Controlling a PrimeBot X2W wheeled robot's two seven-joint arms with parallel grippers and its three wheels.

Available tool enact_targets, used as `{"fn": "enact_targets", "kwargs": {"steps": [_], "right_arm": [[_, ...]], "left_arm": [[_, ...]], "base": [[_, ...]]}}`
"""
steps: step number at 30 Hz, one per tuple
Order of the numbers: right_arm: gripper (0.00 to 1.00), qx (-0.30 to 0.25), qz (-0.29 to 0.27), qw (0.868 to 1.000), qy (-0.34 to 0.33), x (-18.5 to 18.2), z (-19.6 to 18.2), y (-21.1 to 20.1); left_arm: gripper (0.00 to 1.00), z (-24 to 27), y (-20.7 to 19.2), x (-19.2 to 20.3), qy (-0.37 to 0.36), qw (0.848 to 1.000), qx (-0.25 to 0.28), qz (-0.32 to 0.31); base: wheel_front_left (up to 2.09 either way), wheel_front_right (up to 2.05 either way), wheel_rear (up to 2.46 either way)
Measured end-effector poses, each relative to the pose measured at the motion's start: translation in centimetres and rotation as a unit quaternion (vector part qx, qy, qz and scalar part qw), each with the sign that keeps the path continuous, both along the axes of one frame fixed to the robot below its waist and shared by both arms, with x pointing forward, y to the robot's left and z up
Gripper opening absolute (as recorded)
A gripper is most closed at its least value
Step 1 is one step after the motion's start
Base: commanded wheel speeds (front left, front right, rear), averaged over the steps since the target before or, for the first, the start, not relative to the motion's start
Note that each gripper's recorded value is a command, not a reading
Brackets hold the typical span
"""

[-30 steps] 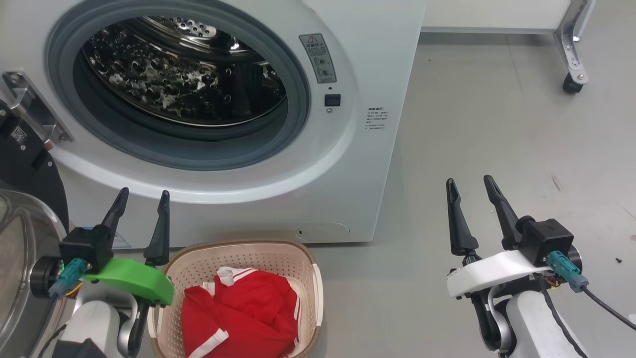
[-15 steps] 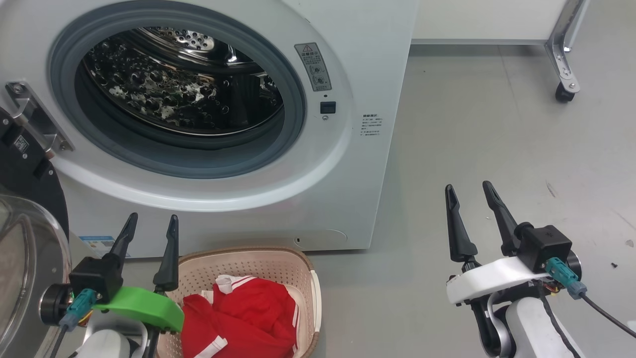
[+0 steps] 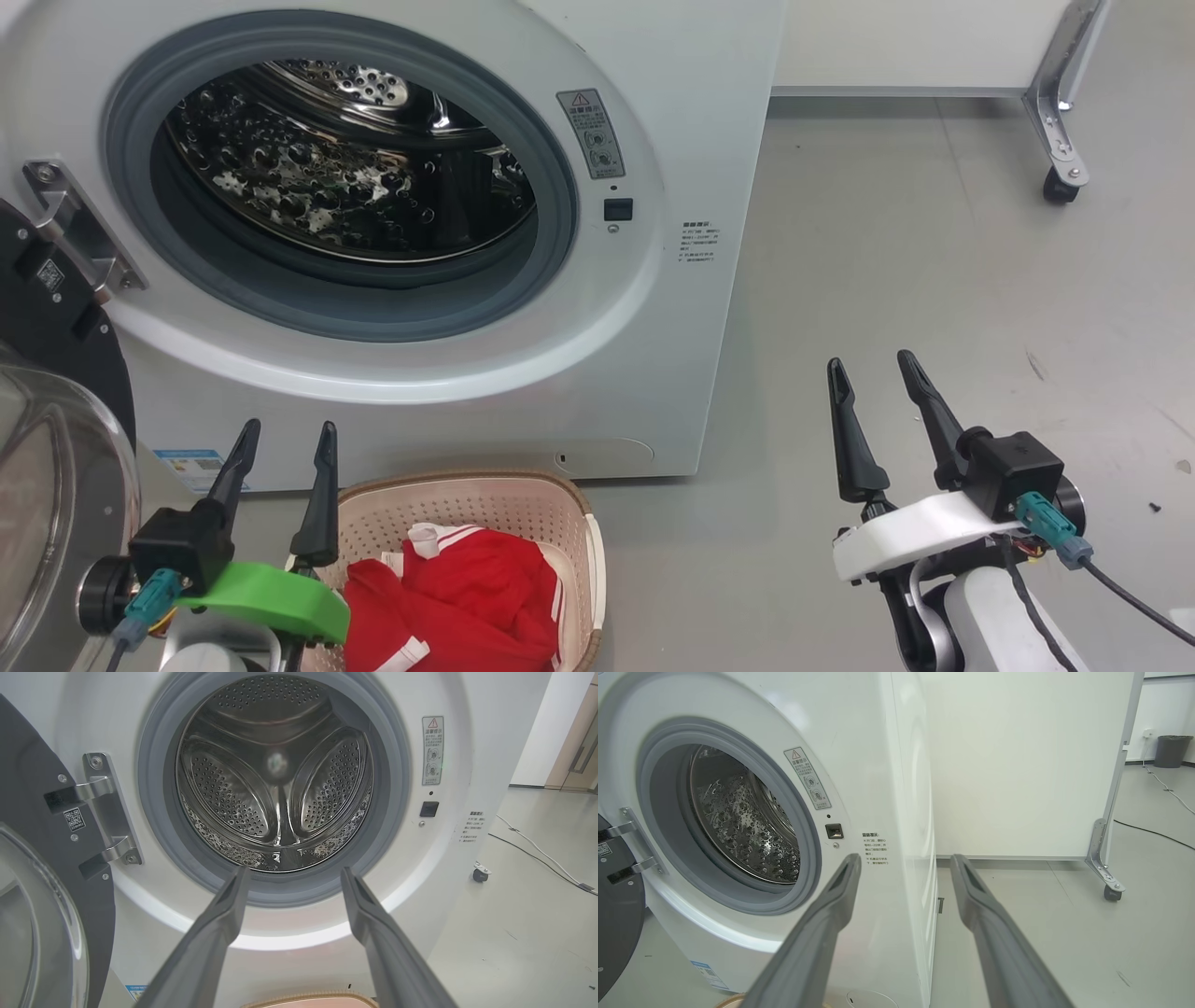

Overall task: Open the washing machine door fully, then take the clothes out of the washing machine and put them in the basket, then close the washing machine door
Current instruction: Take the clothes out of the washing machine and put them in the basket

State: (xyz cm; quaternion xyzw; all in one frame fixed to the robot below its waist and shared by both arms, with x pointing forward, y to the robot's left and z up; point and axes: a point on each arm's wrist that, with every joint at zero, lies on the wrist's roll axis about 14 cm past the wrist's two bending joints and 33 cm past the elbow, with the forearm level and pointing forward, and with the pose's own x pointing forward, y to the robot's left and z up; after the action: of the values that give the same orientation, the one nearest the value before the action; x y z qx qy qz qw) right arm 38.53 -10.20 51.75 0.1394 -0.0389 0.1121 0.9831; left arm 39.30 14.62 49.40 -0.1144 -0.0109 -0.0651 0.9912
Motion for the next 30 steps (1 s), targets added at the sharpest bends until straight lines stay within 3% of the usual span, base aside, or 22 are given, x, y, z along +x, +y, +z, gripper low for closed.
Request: {"fn": "enact_targets", "kwargs": {"steps": [30], "right_arm": [[1.0, 0.002, -0.002, 1.0, 0.006, -0.51, -0.41, -0.09]], "left_arm": [[1.0, 0.45, -0.05, -0.57, -0.009, 1.0, -0.002, 0.002]], "base": [[0.0, 0.0, 0.0]]}}
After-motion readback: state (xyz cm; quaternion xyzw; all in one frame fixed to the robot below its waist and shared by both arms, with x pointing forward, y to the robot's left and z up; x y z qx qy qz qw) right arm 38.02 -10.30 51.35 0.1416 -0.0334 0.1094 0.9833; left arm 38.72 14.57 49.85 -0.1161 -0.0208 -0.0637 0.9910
